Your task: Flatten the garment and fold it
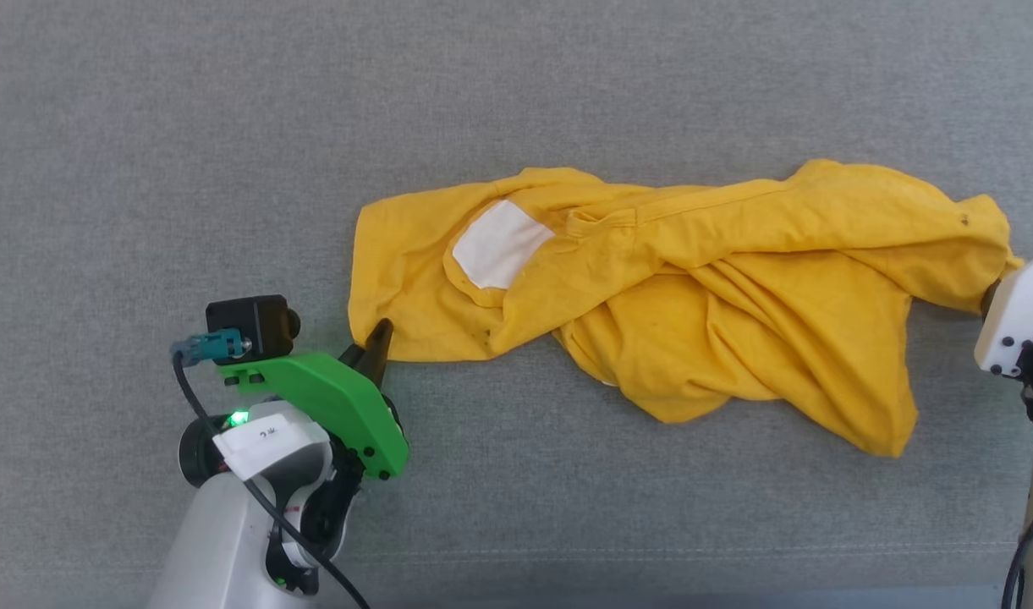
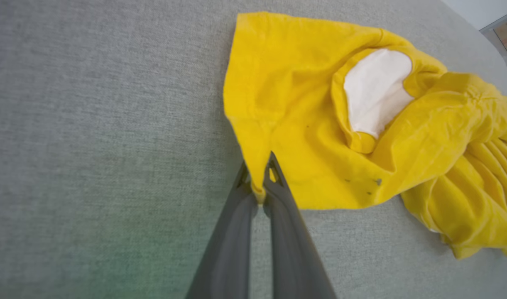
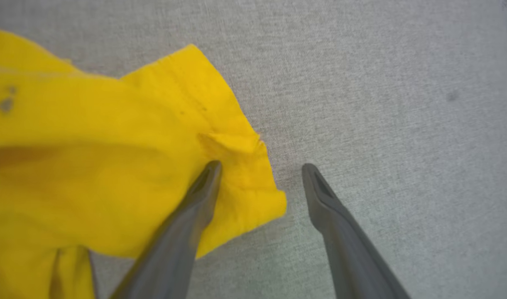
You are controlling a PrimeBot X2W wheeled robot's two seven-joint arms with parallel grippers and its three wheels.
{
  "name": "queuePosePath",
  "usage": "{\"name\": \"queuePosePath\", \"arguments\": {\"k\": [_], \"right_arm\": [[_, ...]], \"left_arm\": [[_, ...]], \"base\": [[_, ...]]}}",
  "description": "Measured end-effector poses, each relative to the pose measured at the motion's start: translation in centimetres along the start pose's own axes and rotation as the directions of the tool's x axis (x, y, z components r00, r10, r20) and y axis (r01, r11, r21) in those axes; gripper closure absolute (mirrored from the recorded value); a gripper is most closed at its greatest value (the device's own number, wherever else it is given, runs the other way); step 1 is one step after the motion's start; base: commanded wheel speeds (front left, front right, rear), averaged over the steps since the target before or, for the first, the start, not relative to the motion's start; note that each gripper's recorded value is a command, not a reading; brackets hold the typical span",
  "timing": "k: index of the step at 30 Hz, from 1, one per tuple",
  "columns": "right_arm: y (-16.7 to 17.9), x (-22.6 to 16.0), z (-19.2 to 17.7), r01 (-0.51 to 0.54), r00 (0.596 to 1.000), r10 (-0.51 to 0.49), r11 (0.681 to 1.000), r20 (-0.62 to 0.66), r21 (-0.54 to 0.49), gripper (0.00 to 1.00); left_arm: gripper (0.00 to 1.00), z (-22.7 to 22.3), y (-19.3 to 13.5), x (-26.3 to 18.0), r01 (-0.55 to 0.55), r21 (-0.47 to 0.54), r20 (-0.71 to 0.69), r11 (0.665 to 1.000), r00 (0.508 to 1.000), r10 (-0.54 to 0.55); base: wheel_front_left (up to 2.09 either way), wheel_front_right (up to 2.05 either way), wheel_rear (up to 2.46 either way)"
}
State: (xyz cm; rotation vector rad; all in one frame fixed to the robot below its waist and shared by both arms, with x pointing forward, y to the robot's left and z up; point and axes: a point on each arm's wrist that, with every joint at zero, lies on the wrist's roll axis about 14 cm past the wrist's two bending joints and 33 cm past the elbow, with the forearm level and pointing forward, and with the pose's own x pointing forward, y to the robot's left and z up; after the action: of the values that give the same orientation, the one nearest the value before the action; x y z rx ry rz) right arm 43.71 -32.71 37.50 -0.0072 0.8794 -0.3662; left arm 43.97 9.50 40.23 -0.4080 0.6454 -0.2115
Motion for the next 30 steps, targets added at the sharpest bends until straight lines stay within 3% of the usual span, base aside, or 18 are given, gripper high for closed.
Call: {"name": "queuePosePath", "arguments": {"k": [5,6,7,8,13,20,25,30], "right_arm": [[0.6,0.9,0.2,0.002,1.0,-0.003,1.0,-0.023,-0.03,0.0],[0.6,0.9,0.3,0.002,1.0,-0.002,1.0,-0.025,-0.03,0.53],[0.7,0.9,0.5,0.0,1.0,-0.001,0.999,-0.019,-0.033,0.85],[0.7,0.8,0.6,-0.003,1.0,0.002,0.999,-0.018,-0.036,1.0],[1.4,-0.2,1.6,-0.04,0.999,0.04,0.999,0.007,-0.025,1.0],[-0.2,-4.2,5.8,-0.074,0.981,0.066,0.997,0.185,0.035,1.0],[-0.6,-8.6,9.6,-0.14,0.939,0.114,0.988,0.326,0.058,1.0],[0.4,-13.1,14.1,-0.199,0.88,0.176,0.98,0.441,0.006,1.0]], "left_arm": [[1.0,-0.6,0.4,0.2,-0.009,-0.005,-0.018,1.0,1.0,0.009],[1.0,-0.7,0.5,0.2,-0.009,-0.005,-0.019,1.0,1.0,0.009],[1.0,-0.6,0.4,0.2,-0.008,-0.004,-0.017,1.0,1.0,0.008],[1.0,-0.6,0.3,0.2,-0.006,-0.004,-0.014,1.0,1.0,0.006],[1.0,0.6,-0.3,-0.3,0.006,-0.001,0.037,1.0,0.999,-0.006],[1.0,4.0,-2.4,-2.2,0.079,-0.05,0.18,0.996,0.981,-0.068],[1.0,9.5,-4.7,-4.5,0.17,-0.036,0.333,0.985,0.931,-0.148],[1.0,17.3,-7.0,-6.3,0.211,0.096,0.46,0.973,0.857,-0.231]], "base": [[0.0,0.0,0.0],[0.0,0.0,0.0],[0.0,0.0,0.0],[0.0,0.0,0.0],[0.0,0.0,0.0],[0.0,0.0,0.0],[0.0,0.0,0.0],[0.0,0.0,0.0]]}}
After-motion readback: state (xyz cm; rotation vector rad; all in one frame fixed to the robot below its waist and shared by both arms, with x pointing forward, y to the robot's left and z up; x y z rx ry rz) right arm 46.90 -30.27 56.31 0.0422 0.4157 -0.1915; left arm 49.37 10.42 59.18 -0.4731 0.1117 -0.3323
